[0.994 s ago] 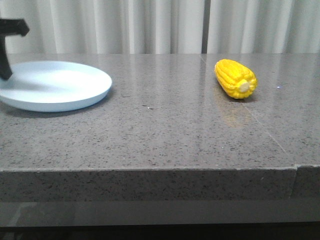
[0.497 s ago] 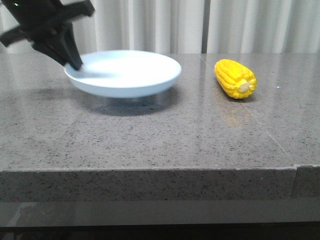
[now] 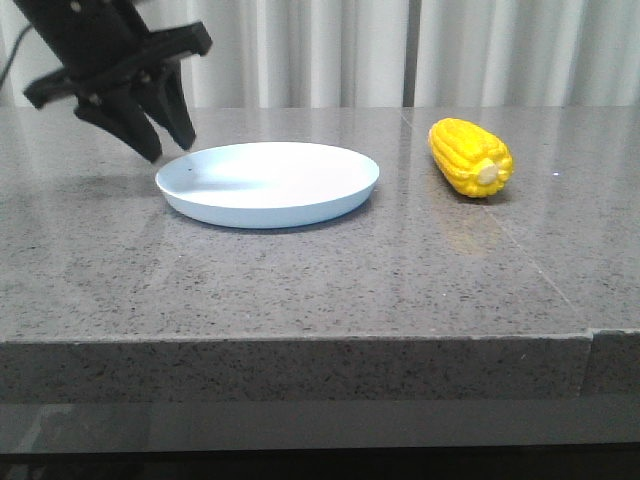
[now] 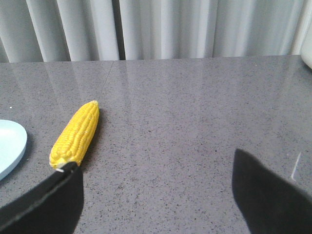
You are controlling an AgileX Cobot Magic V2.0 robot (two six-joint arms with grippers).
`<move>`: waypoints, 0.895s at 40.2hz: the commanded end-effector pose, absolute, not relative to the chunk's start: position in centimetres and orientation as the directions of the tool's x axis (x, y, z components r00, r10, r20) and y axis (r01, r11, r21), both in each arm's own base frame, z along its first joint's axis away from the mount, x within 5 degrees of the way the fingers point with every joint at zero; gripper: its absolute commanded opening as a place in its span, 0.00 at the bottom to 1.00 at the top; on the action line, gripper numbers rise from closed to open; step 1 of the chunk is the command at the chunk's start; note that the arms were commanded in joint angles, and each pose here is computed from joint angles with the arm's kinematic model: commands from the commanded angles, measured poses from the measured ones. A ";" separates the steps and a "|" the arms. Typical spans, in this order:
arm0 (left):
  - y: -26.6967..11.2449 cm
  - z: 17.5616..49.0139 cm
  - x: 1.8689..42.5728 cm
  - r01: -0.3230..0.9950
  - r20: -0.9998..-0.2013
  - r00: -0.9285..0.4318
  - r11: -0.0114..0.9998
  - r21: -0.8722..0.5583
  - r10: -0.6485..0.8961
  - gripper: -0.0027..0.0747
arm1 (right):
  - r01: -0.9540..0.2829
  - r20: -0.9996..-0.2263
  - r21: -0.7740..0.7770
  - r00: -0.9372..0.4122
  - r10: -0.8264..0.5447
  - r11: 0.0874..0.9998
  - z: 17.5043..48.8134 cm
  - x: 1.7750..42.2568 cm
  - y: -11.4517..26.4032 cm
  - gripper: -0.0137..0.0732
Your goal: Place corn on plate with both arms
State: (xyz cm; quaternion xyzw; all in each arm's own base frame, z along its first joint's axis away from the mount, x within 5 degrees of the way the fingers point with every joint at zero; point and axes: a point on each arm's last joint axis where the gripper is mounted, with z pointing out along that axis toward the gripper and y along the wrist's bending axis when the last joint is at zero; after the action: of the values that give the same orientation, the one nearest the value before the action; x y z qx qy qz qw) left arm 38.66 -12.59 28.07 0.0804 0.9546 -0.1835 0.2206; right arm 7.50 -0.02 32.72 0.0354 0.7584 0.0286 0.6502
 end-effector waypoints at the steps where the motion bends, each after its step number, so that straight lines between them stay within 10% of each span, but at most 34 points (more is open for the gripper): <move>1: -11.6 35.2 36.7 0.291 -0.650 -0.758 0.921 -0.258 0.057 0.33 | 0.015 -0.996 0.076 -0.055 0.077 0.997 34.5 7.6 -0.1 0.90; 9: -8.9 39.9 32.9 0.243 -0.751 -0.653 0.966 -0.085 0.098 0.01 | 0.015 -0.996 0.076 -0.055 0.077 0.997 34.5 7.6 -0.1 0.90; 36: -3.0 37.1 15.0 0.164 -0.945 -0.317 0.986 0.027 0.078 0.01 | 0.015 -0.996 0.076 -0.055 0.077 0.997 34.5 7.6 -0.1 0.90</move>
State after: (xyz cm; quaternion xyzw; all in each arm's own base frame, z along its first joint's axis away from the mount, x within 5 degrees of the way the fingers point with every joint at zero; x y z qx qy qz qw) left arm 17.16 -3.38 36.26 0.0744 0.8640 -0.0181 0.4977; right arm 7.50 -0.02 32.72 0.0354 0.7584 0.0286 0.6502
